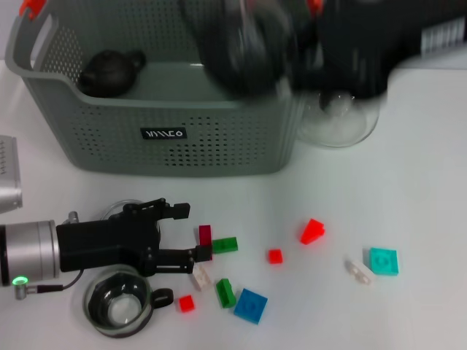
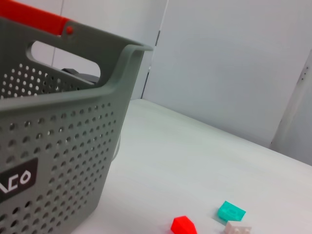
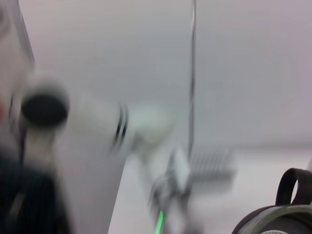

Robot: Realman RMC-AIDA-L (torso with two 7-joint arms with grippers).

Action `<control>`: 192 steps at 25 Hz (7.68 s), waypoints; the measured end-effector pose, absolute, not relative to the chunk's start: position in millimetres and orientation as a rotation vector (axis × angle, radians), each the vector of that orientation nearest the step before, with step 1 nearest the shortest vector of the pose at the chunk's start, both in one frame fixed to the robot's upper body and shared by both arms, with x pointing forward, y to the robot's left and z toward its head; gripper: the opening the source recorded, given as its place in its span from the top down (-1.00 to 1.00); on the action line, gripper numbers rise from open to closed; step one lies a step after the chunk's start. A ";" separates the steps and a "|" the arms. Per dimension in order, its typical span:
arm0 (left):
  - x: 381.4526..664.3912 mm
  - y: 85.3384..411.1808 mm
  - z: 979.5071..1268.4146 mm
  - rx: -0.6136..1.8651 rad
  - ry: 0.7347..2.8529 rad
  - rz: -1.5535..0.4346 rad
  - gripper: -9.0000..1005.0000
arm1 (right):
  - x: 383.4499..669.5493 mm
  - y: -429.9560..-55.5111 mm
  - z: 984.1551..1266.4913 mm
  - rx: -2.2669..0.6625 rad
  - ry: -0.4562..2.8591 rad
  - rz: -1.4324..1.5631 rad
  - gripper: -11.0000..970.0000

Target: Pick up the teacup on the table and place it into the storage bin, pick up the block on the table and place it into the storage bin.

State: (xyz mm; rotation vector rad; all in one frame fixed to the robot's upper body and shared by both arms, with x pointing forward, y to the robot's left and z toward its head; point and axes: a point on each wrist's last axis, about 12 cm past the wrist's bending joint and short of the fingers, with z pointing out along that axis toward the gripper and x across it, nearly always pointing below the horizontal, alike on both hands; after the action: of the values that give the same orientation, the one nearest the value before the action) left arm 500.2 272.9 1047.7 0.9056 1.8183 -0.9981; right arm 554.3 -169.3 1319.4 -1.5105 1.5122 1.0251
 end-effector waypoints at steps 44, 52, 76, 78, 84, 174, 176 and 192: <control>504.3 271.6 1050.1 0.914 1.812 -0.995 -0.83 | 692.6 -68.6 1192.1 -1.425 1.912 0.186 0.77; 503.6 271.8 1049.6 0.909 1.816 -0.998 -0.83 | 691.7 -70.6 1188.4 -1.433 1.923 0.172 0.73; 500.7 272.3 1048.1 0.903 1.819 -1.006 -0.83 | 689.0 -73.4 1182.4 -1.452 1.941 0.157 0.64; 500.6 272.3 1048.2 0.903 1.818 -1.006 -0.83 | 689.4 -74.4 1182.5 -1.445 1.950 0.148 0.63; 500.7 272.3 1048.3 0.903 1.818 -1.006 -0.83 | 689.8 -75.5 1182.2 -1.447 1.972 0.108 0.60; 581.2 252.4 1114.6 1.066 2.566 -0.287 -0.71 | 541.6 -244.1 1170.4 -1.273 1.902 1.089 -0.92; 580.5 250.3 1112.3 1.084 2.569 -0.285 -0.68 | 541.4 -244.5 1170.1 -1.272 1.904 1.088 -0.92; 580.8 247.7 1107.2 1.048 2.600 -0.257 0.44 | 540.1 -246.3 1168.9 -1.270 1.907 1.088 -0.92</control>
State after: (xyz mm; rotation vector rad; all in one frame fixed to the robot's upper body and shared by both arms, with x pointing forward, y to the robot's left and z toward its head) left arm 580.8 247.7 1107.2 1.0479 2.5997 -0.2567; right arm 540.1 -246.3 1168.9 -1.2704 1.9074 1.0884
